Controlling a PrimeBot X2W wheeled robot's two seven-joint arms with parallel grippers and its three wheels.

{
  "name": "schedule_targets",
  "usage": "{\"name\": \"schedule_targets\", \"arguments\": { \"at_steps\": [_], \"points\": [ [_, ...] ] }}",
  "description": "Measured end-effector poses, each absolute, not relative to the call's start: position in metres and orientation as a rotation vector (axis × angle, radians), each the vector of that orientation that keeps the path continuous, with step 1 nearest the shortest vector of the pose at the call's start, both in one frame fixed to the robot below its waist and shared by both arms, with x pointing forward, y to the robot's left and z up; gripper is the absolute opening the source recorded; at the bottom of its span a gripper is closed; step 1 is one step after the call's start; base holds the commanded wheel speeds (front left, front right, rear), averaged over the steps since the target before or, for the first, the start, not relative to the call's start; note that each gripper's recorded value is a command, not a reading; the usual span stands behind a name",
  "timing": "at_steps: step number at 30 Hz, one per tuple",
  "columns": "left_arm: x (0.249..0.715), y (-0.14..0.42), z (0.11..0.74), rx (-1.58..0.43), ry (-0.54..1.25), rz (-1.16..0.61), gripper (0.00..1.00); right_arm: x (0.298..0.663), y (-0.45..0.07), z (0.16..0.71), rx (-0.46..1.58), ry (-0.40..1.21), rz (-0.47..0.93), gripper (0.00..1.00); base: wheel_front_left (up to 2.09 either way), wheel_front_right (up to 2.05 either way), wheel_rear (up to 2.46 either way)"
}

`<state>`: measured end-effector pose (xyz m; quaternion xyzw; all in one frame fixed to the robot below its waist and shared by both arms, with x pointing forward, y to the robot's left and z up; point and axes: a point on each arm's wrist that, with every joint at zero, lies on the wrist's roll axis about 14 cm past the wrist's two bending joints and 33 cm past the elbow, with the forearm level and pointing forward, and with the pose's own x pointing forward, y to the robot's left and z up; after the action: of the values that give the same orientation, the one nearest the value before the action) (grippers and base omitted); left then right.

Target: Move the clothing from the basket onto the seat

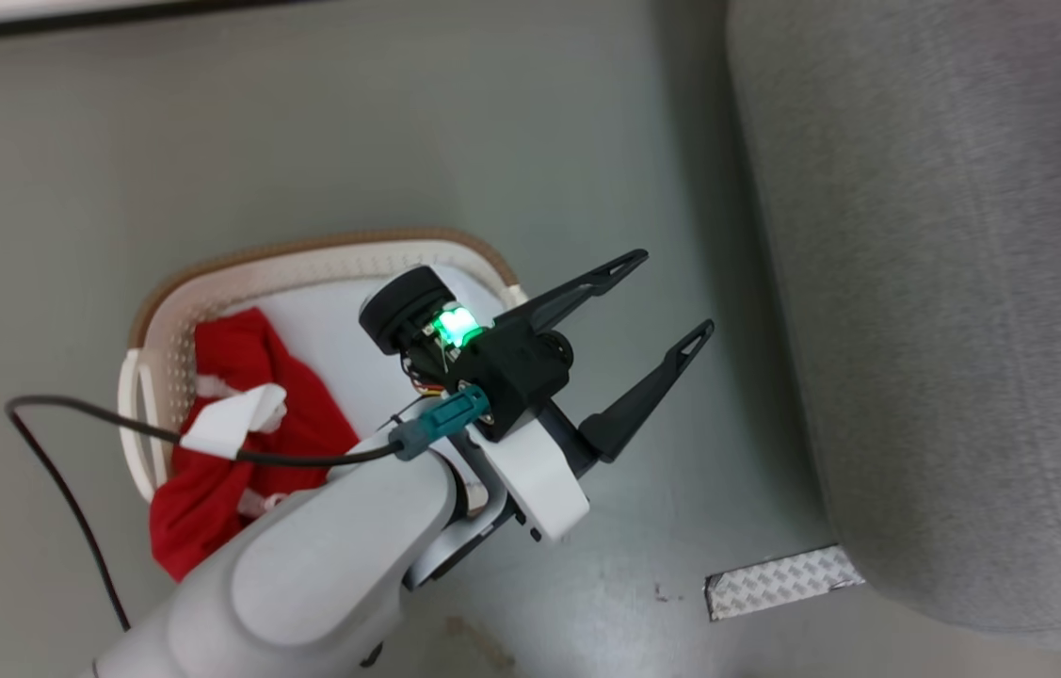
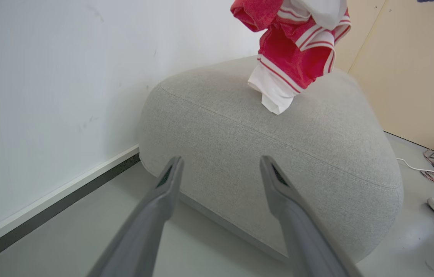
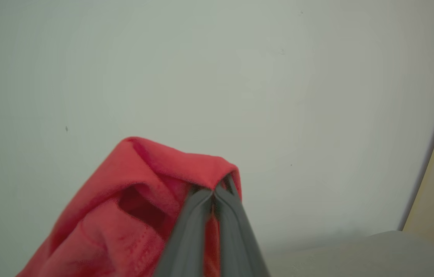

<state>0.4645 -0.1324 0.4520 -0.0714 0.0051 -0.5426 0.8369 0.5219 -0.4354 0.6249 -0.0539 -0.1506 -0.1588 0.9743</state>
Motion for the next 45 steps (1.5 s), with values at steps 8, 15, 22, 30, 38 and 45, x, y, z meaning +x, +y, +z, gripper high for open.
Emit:
{"name": "schedule_targets", "arguments": {
  "at_steps": [8,15,22,30,38,45],
  "points": [
    [0.478,-0.113,0.420,-0.145,0.068,-1.089,1.00,0.556,-0.443,0.553,-0.171,-0.091,-0.323,0.00,0.00,0.00,0.00],
    [0.483,-0.104,0.424,-0.137,0.054,-1.053,1.00,0.530,-0.458,0.452,-0.097,0.322,-0.399,0.00,0.00,0.00,0.00],
    [0.482,-0.095,0.429,-0.135,0.057,-1.026,1.00,0.506,-0.455,0.410,-0.070,0.586,-0.400,0.22,0.00,0.00,0.00],
    [0.477,-0.091,0.449,-0.140,0.031,-1.002,1.00,0.505,-0.446,0.429,-0.096,0.616,-0.353,1.00,0.00,0.00,0.00],
    [0.461,-0.087,0.475,-0.136,0.002,-0.979,1.00,0.478,-0.447,0.461,-0.111,0.643,-0.334,1.00,0.00,0.00,0.00],
    [0.442,-0.078,0.505,-0.137,-0.030,-0.932,1.00,0.466,-0.438,0.522,-0.177,0.493,-0.265,1.00,0.00,0.00,0.00]
  ]
}}
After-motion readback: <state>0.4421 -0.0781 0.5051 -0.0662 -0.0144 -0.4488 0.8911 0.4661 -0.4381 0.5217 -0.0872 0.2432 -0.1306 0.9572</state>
